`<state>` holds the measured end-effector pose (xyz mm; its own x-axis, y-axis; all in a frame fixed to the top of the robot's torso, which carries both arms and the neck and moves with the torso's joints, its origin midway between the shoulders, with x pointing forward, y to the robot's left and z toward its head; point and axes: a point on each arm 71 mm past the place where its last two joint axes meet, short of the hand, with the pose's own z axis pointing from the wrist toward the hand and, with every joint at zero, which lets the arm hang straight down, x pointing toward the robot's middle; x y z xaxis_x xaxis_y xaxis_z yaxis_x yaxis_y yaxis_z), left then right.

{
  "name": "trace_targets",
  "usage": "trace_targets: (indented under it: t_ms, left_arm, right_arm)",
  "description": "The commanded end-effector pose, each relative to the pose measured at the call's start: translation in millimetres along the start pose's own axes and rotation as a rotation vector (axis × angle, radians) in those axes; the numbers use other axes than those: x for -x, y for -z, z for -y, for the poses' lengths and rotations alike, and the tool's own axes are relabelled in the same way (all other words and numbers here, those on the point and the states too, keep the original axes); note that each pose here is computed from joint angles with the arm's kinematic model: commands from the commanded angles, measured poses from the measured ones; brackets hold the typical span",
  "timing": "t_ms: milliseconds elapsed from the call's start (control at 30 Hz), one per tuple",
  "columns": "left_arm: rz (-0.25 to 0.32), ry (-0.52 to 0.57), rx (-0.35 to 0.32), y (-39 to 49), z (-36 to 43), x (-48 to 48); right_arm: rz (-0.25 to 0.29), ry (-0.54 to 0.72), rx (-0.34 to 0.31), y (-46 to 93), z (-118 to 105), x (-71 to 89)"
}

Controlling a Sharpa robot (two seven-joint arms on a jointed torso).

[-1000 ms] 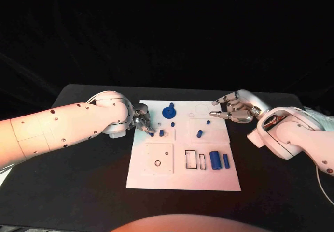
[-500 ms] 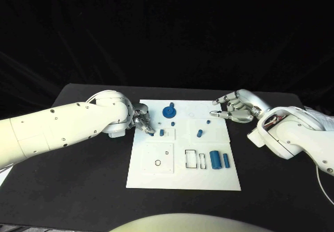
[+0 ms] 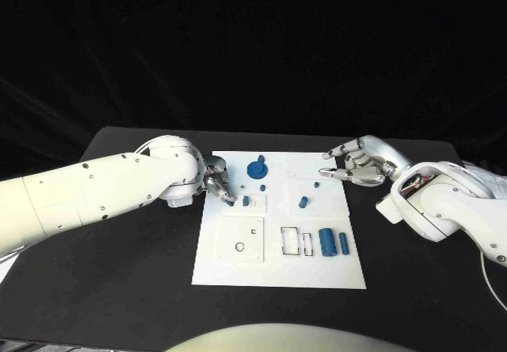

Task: Assemble the parts on the task board

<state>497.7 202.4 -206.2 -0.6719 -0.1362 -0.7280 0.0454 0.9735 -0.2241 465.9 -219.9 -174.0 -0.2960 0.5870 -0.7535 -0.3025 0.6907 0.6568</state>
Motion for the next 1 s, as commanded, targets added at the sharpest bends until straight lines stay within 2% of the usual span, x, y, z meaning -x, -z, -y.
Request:
trace_targets:
  t_ms: [33, 333, 1000]
  left_arm:
    - [-0.053, 0.007, 0.014, -2.3, 2.7, -8.6]
    - [-0.076, -0.008, 0.023, -2.9, 4.7, -10.7]
    - [-0.044, -0.017, 0.05, -6.6, 1.8, -6.5]
  right_arm:
    - [-0.014, 0.005, 0.01, 0.2, -1.2, -1.6]
    - [-0.015, 0.005, 0.01, 0.4, -1.1, -1.5]
    - [-0.015, 0.0, 0.01, 0.2, -1.2, -1.7]
